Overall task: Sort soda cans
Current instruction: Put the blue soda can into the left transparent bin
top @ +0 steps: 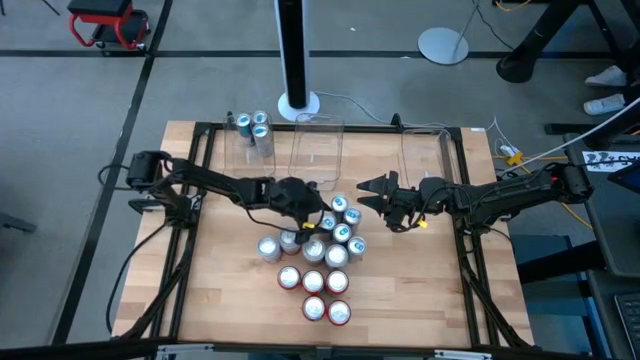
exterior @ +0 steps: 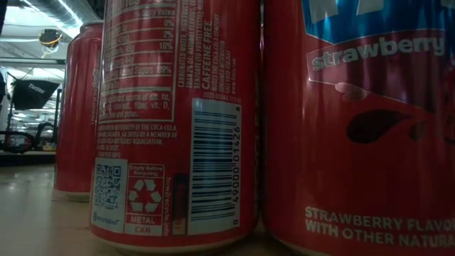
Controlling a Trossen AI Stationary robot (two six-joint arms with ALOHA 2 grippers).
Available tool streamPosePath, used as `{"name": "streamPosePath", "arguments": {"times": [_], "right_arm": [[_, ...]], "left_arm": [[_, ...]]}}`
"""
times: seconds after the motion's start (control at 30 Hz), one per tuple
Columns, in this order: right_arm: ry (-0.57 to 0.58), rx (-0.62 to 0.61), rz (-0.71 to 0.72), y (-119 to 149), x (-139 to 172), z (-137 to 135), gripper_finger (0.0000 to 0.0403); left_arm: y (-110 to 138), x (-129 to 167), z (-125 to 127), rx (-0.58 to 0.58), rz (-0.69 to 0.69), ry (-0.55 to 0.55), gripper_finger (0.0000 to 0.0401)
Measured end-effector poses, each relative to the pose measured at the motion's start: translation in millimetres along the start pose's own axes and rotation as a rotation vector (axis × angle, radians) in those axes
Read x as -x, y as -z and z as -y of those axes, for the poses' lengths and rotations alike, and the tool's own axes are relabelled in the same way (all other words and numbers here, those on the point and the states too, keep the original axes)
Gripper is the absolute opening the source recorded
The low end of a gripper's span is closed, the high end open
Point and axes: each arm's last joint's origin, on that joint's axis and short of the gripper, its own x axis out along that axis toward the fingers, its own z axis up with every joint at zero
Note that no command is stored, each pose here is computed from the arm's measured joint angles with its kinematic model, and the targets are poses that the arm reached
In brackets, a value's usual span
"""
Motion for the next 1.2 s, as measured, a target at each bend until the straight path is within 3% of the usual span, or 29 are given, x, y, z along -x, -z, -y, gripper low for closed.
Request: {"name": "streamPosePath", "arguments": {"times": [0.5,0.8,1.2], "right_arm": [[0.001,0.000,0.000,0.0,0.0,0.1,0.0366],[0.000,0.000,0.000,0.0,0.0,0.0,0.0366],[0.000,0.000,0.000,0.0,0.0,0.0,0.0366]], "left_arm": [[3.5,-4.4,-0.8,-0.008,-0.019,-0.002,0.0311],[2.3,-4.3,-0.8,-0.027,-0.007,-0.005,0.0230],[0.5,0.1,-1.8,-0.027,-0.015,-0.060,0.0238]]}}
